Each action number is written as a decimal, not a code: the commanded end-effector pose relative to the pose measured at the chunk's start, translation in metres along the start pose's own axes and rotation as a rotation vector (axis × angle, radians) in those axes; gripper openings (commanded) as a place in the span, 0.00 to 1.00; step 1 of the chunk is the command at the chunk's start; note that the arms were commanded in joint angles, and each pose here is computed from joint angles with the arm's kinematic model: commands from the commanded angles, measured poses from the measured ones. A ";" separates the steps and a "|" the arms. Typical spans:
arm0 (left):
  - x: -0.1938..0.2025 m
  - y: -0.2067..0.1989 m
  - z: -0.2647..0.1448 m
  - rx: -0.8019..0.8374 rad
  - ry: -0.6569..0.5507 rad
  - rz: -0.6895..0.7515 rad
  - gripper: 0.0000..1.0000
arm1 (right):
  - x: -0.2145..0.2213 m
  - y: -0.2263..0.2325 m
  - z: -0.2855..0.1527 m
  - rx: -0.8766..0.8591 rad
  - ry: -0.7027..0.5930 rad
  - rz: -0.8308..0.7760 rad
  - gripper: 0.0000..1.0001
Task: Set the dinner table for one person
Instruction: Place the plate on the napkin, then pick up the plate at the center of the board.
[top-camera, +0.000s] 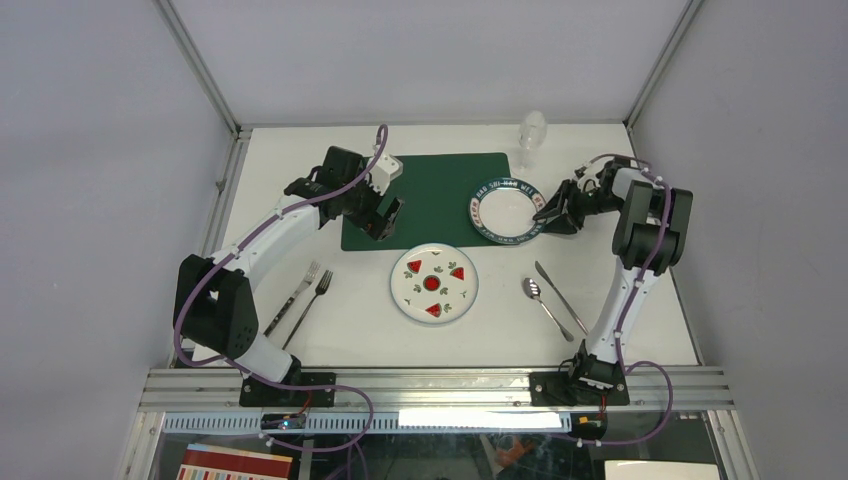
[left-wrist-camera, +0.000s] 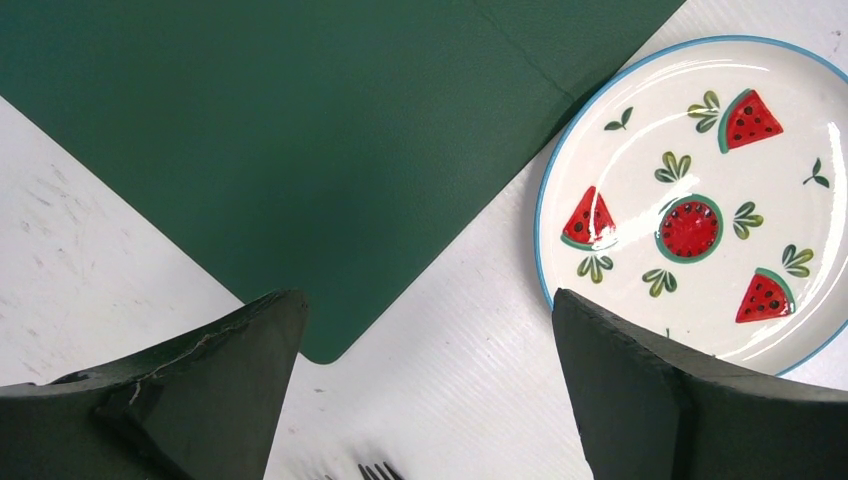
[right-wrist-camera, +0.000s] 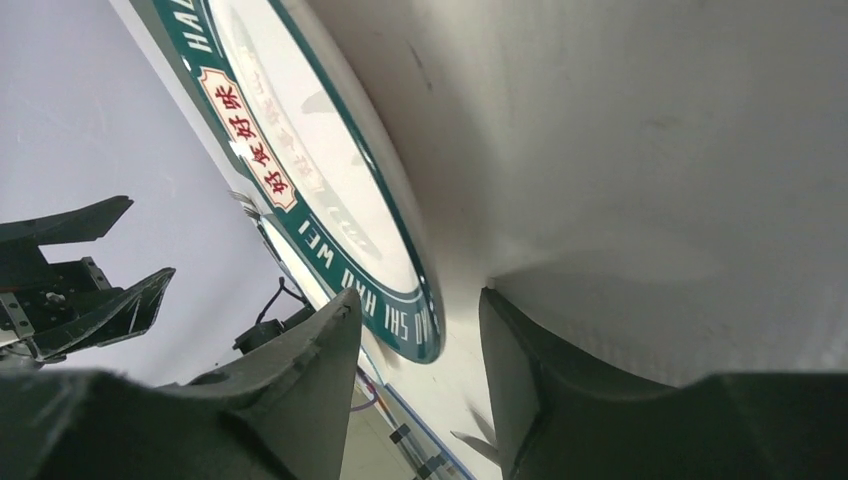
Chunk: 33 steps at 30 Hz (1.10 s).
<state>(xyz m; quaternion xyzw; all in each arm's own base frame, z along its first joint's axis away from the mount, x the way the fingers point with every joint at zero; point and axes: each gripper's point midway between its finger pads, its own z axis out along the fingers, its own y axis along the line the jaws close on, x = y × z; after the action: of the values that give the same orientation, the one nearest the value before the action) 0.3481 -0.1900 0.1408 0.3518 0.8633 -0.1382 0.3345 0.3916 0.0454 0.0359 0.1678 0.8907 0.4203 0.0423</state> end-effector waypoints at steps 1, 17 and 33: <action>-0.019 0.001 -0.011 -0.006 -0.078 0.021 0.99 | -0.010 -0.004 -0.025 0.092 -0.079 -0.030 0.51; 0.026 -0.031 0.009 0.168 0.047 -0.030 0.99 | 0.062 0.053 -0.065 0.162 -0.060 -0.523 0.52; 0.073 -0.068 0.042 0.386 0.170 -0.132 0.99 | 0.120 0.074 0.029 0.190 0.218 -0.747 0.53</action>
<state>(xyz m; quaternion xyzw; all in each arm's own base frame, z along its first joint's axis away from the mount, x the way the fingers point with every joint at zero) 0.2876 -0.2085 0.0620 0.3640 0.8776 -0.2510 0.1851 0.2939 0.1393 0.0875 -0.1992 0.9258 0.3131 0.0724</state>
